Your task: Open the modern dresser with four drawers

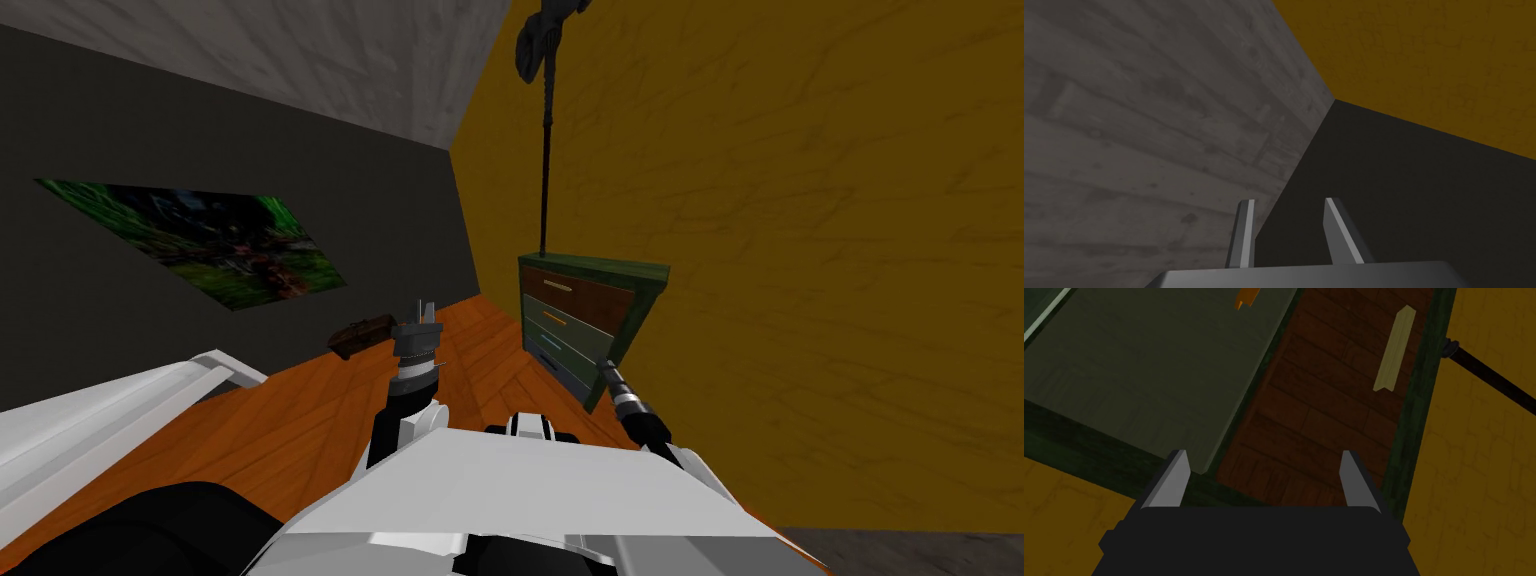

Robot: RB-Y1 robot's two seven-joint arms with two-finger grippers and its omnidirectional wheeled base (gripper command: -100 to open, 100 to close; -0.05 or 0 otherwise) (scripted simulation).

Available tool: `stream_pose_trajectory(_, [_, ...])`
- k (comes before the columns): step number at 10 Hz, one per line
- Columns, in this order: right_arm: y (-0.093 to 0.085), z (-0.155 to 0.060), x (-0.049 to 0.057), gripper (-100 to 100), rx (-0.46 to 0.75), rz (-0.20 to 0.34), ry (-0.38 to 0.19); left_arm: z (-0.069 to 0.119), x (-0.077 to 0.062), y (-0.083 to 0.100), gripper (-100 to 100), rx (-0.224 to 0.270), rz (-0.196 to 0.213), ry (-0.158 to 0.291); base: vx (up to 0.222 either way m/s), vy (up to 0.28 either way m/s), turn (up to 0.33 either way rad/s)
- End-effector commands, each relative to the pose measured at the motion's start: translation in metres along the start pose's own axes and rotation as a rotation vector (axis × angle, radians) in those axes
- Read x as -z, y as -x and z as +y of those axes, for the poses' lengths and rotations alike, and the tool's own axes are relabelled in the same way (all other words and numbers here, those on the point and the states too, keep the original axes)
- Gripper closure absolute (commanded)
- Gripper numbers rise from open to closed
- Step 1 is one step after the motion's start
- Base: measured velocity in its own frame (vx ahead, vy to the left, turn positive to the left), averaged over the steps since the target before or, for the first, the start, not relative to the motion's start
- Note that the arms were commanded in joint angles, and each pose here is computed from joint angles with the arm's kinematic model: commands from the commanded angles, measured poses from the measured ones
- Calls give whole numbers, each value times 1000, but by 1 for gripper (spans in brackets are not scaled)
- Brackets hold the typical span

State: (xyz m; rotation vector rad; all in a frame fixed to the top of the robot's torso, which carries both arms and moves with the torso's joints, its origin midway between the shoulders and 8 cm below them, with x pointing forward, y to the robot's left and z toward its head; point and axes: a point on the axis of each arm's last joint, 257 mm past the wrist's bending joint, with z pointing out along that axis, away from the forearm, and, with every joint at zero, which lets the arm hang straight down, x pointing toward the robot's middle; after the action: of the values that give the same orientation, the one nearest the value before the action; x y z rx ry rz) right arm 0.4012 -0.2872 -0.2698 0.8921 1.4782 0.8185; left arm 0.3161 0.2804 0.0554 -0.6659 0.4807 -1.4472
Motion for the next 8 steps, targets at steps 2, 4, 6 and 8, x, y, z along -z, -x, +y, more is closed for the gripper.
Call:
stream_pose_trajectory(2, [-18, -50, 3, -100, 77, 46, -135, 0, 0, 0, 0, 0, 0, 0, -7, 113, 122])
stream_pose_trajectory(4, [-28, -80, 8, -100, 133, 78, -213, 0, 0, 0, 0, 0, 0, 0, 2, 130, 106])
stream_pose_trajectory(6, [-37, -109, 15, -100, 194, 110, -290, 0, 0, 0, 0, 0, 0, 0, 27, 125, 115])
stream_pose_trajectory(8, [-42, -139, 24, -100, 259, 142, -366, 0, 0, 0, 0, 0, 0, 0, 8, 124, 105])
